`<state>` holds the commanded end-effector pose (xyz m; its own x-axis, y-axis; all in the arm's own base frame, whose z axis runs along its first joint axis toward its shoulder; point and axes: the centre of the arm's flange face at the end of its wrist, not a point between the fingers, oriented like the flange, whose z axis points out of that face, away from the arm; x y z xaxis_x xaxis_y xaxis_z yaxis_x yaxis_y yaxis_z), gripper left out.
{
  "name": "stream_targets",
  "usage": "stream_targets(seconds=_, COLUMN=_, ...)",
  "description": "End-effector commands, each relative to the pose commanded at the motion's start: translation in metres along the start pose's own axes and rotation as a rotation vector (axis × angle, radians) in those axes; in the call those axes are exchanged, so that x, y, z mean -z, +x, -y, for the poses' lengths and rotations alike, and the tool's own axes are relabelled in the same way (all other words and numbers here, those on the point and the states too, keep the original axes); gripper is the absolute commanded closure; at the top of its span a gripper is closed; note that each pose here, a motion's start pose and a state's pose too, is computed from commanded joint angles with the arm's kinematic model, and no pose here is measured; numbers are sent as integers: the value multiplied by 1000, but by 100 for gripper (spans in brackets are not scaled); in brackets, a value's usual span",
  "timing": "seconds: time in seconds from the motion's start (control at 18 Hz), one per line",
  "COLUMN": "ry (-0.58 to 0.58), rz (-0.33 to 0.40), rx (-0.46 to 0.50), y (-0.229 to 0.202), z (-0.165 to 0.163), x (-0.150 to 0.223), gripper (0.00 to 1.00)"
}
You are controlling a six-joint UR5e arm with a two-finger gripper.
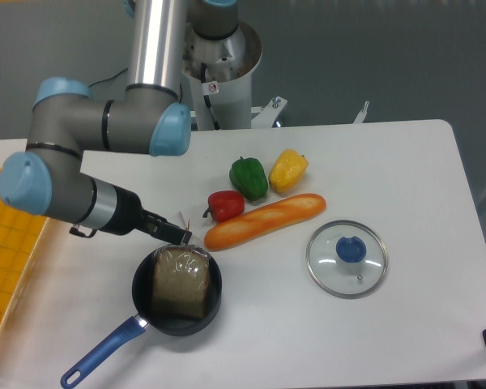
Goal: Put the toast in the pot
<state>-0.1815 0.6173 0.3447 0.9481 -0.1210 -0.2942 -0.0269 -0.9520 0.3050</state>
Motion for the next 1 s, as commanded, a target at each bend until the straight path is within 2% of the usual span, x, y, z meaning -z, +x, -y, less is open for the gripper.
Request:
stream_targets(seconds=0.17, ry=27, rz=-16, rx=-2, y=-16, z=-11, x=5, gripper=0)
stream_targets(seconds=0.56, ry=93, rz=-98, rx=77, y=-49, z=-23, x=-4, gripper=0)
stream_targets(seconds=0.72, ry=148, rz=-105, rx=101, y=-63, z=-22, x=-6, gripper=0)
stream_targets(seconds=0.83, ry=193, rz=-144, rx=81, y=-80, z=-28, x=-12, gripper=0)
stream_targets(seconds=1.0, ry=250, rz=-190, rx=-31, y=-104, z=-44, x=-17, gripper=0)
